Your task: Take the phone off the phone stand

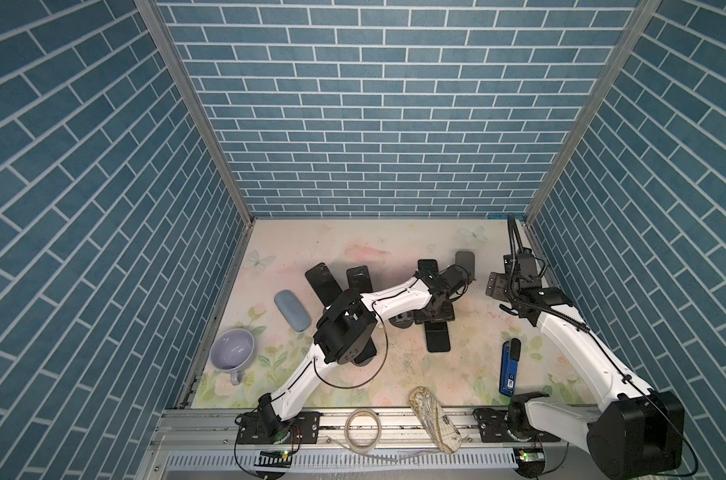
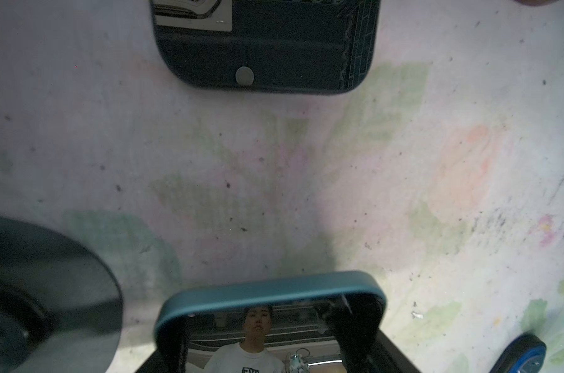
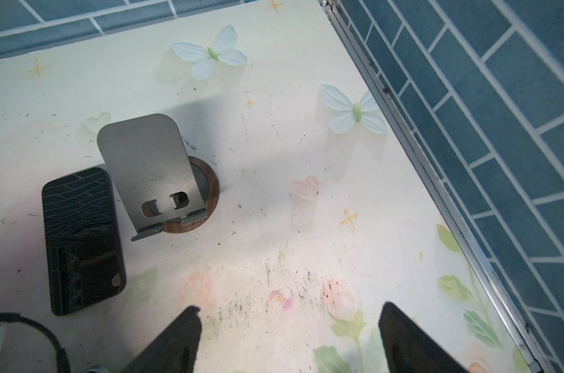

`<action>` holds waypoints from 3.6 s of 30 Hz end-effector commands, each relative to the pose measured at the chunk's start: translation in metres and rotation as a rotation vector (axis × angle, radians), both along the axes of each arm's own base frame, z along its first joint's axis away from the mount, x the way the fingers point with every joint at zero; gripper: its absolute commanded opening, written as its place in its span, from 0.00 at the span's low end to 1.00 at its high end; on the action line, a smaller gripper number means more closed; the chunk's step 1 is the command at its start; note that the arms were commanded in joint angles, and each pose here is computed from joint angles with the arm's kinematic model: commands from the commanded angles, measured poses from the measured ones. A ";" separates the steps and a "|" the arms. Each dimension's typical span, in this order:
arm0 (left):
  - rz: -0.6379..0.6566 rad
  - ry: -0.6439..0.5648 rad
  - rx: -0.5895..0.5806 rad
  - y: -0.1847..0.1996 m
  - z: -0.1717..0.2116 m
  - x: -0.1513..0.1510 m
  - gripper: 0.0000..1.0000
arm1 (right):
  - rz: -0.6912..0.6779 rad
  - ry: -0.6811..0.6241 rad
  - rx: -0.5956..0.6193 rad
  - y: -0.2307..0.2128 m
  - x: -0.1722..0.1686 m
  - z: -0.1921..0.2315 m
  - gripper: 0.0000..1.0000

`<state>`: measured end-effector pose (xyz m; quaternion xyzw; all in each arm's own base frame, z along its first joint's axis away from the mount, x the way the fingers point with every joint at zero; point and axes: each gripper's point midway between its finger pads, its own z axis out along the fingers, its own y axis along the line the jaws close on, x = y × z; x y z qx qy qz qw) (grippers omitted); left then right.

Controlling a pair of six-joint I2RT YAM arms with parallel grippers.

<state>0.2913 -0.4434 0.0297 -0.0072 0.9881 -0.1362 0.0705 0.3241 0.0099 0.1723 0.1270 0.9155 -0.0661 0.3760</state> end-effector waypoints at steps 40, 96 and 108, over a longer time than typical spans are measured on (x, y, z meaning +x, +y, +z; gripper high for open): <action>-0.014 0.057 0.022 0.010 -0.034 -0.004 0.78 | -0.017 0.025 -0.007 -0.003 -0.003 -0.014 0.88; -0.168 -0.381 0.116 0.012 0.090 0.020 0.84 | 0.000 0.050 0.016 0.003 0.002 -0.015 0.88; -0.089 -0.514 0.185 0.057 0.123 0.022 0.85 | 0.003 0.051 0.036 0.006 0.004 -0.014 0.87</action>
